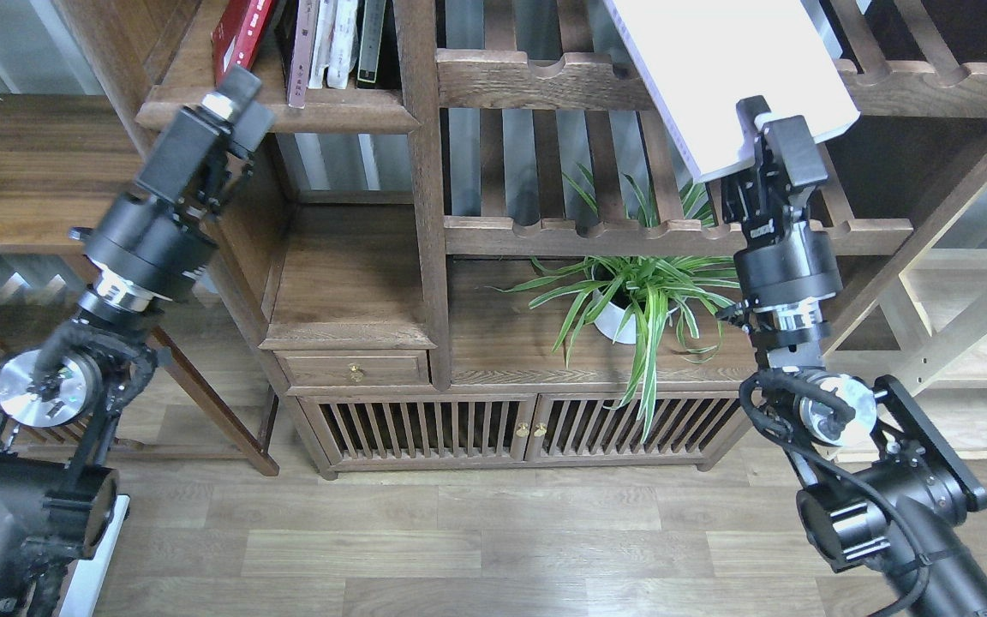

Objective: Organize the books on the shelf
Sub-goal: 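Pull the white book down toward the left gripper with the right gripper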

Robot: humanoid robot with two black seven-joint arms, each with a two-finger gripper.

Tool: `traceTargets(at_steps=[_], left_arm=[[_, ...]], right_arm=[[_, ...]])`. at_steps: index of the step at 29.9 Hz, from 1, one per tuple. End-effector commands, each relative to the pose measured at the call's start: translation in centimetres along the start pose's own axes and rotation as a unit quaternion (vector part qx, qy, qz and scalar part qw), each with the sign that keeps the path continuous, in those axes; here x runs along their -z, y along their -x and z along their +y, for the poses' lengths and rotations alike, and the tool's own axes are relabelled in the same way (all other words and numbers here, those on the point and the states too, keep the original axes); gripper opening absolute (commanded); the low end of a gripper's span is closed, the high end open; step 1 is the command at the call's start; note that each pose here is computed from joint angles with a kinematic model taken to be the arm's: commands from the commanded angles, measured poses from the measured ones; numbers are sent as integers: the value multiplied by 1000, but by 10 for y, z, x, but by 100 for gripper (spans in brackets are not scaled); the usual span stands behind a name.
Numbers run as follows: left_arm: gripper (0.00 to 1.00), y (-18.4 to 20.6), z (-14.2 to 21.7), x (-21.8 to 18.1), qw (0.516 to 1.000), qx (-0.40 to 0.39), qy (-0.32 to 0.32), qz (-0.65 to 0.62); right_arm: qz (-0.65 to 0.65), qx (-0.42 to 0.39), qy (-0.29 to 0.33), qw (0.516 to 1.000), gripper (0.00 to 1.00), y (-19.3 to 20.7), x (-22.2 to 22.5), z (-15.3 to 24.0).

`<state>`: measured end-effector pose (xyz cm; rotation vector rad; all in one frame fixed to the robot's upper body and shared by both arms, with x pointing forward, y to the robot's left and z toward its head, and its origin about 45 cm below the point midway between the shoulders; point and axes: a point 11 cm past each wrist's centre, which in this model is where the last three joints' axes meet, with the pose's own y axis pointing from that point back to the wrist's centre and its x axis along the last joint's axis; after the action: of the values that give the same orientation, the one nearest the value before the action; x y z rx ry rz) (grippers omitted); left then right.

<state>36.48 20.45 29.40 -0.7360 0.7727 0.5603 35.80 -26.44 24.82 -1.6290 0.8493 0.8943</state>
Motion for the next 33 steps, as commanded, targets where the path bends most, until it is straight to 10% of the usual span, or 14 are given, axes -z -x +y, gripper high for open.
traceTargets(at_steps=[1, 33], left_arm=[[99, 3, -4, 13, 1000, 5, -22, 4], [99, -13, 71, 151, 983, -72, -95, 141]], right_arm=[[7, -9, 7, 1000, 5, -4, 0, 7], [-31, -166, 78, 983, 5, -60, -66, 136]])
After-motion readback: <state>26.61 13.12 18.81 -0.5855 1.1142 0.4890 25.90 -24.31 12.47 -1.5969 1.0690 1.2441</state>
